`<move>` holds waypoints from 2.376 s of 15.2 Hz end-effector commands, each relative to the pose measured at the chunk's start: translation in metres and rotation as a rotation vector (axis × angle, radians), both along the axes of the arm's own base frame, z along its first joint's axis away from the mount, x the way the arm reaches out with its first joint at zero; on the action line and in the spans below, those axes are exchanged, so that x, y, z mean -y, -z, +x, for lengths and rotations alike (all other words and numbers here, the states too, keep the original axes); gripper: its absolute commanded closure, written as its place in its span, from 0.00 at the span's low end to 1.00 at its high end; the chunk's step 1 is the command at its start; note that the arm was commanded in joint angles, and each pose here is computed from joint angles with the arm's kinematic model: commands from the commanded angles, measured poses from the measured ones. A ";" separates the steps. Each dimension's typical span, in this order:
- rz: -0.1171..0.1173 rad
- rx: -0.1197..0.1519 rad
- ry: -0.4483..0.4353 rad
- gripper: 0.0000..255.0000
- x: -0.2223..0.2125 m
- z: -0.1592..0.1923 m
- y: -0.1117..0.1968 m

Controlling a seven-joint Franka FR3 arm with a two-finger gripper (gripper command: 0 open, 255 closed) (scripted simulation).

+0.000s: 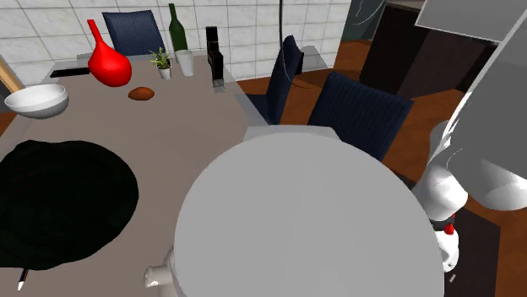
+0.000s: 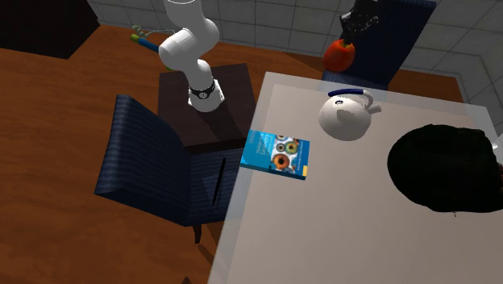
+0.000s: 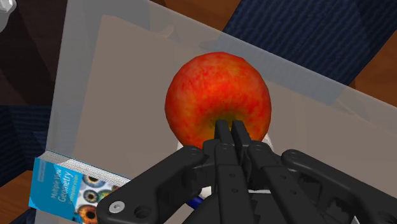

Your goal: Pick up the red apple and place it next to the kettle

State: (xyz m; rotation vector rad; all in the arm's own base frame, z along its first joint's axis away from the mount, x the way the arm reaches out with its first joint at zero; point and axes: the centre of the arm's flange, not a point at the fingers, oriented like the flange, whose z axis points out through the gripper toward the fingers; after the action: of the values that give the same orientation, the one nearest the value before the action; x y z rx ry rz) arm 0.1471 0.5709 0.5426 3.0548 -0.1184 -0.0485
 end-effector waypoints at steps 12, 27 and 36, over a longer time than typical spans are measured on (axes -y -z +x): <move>0.001 0.000 0.000 1.00 0.000 0.000 0.069; 0.001 0.000 0.000 1.00 0.000 0.000 0.135; 0.001 0.000 0.000 0.00 0.000 0.000 0.135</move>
State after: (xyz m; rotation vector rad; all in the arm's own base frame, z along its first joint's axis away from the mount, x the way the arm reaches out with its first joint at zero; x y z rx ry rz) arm 0.1473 0.5705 0.4079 3.0554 -0.1188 -0.0481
